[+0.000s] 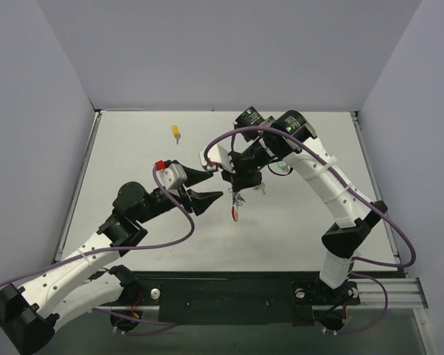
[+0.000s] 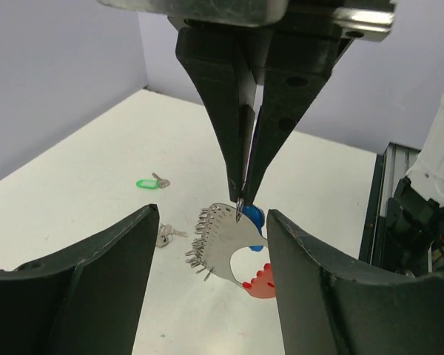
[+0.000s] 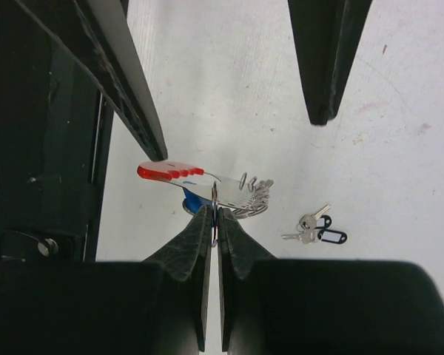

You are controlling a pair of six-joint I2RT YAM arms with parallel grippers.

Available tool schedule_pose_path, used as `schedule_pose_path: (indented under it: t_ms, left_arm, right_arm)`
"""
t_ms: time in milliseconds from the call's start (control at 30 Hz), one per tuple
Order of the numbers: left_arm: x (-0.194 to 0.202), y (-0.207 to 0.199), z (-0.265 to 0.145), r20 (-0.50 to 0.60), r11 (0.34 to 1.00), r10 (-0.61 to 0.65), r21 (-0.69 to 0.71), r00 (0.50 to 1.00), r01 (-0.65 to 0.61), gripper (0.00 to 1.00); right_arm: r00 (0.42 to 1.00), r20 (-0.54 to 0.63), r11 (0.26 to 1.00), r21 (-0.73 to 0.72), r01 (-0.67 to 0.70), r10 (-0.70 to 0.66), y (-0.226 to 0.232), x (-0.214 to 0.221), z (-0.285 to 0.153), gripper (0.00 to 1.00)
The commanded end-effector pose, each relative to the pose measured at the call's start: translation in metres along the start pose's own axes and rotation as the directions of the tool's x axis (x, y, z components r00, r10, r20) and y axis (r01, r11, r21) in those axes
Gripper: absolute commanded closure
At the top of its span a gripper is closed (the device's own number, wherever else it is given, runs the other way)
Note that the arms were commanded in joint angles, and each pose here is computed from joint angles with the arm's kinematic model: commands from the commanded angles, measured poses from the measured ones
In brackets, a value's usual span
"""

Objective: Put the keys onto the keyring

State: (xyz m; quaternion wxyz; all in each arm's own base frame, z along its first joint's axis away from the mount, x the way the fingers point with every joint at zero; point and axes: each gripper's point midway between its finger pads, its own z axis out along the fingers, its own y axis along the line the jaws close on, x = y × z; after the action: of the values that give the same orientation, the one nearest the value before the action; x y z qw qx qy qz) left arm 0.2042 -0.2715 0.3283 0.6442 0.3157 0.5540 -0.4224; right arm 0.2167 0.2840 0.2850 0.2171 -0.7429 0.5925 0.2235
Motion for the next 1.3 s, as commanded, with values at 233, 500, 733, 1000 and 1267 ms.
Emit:
schedule_pose_path:
  t_ms: [233,500,733,1000,1267]
  left_arm:
    - [0.018,-0.021,0.021,-0.057,0.975,0.165,0.158,0.985,-0.154,0.44]
    - [0.014,-0.015,0.030,-0.011,0.976,0.179,0.127,0.984,-0.176,0.53]
    - [0.022,-0.014,0.036,-0.021,0.977,0.175,0.131,0.984,-0.171,0.59]
    - [0.021,-0.016,0.041,-0.011,0.975,0.169,0.145,0.986,-0.166,0.67]
    - [0.023,-0.017,0.040,-0.021,0.976,0.163,0.152,0.986,-0.158,0.92]
  right_arm:
    - [0.998,-0.056,1.000,-0.016,0.008,-0.009,0.019,0.011,-0.018,1.00]
    - [0.999,-0.037,0.999,-0.039,0.002,-0.003,0.021,0.006,-0.015,1.00]
    - [1.000,-0.022,0.999,-0.040,0.004,-0.005,0.023,0.004,-0.017,1.00]
    - [1.000,-0.017,0.999,-0.049,0.002,-0.002,0.024,0.003,-0.016,1.00]
    - [1.000,-0.013,0.999,-0.048,0.000,-0.001,0.023,0.002,-0.016,1.00]
